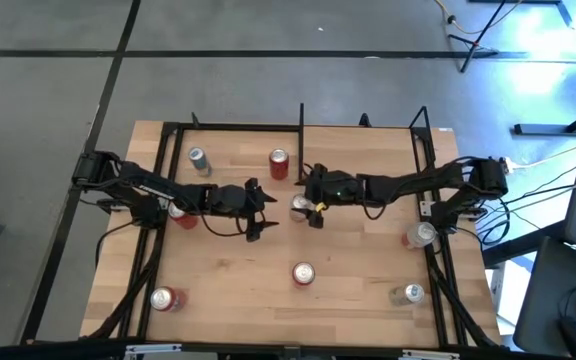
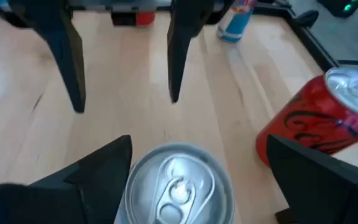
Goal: Place canned beverage on shelf
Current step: Put the left pink white soda can on the shelf
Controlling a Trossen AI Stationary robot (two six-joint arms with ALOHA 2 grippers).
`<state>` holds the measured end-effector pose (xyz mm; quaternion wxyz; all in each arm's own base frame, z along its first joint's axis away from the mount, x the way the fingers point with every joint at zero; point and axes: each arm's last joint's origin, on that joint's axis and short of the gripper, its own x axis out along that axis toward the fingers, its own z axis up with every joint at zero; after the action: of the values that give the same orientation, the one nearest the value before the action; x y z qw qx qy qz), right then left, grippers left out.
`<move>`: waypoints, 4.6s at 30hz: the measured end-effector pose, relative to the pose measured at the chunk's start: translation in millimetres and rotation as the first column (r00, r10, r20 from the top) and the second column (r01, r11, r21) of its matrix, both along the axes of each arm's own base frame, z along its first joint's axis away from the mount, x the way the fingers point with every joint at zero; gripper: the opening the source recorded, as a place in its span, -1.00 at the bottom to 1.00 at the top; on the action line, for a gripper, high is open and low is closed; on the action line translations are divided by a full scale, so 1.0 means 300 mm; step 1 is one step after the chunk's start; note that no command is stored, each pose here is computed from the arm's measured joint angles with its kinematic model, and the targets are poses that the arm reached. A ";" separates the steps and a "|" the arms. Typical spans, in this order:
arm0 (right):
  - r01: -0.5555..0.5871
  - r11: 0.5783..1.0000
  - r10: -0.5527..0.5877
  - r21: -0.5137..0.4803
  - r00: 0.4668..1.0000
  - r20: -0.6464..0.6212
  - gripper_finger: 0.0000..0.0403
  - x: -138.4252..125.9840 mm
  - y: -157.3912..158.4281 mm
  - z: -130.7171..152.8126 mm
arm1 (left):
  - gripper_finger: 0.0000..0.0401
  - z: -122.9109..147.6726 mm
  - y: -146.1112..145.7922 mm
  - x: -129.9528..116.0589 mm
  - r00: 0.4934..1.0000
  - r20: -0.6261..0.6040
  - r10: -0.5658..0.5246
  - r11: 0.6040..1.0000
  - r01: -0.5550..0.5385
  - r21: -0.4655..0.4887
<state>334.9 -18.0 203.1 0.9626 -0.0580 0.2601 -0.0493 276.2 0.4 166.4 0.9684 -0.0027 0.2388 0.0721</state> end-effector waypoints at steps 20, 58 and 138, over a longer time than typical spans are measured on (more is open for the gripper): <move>0.007 0.999 -0.004 0.050 0.999 -0.048 0.77 -0.031 0.017 -0.055 | 0.57 0.000 0.000 0.000 1.000 0.000 0.002 1.000 -0.002 -0.004; -0.040 0.999 0.038 0.016 0.990 0.134 0.24 -0.228 -0.119 0.034 | 0.57 -0.003 -0.026 -0.001 1.000 -0.005 -0.028 0.999 0.028 -0.025; -0.303 0.950 0.288 0.069 0.942 0.175 0.26 -0.164 -0.870 -0.006 | 0.57 0.002 -0.098 -0.003 0.994 0.012 -0.109 0.994 0.109 -0.025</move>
<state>285.7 -278.9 201.3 0.9787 -0.0464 0.1711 0.1036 275.3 -28.9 167.0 0.9720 -0.0024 0.2345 0.0162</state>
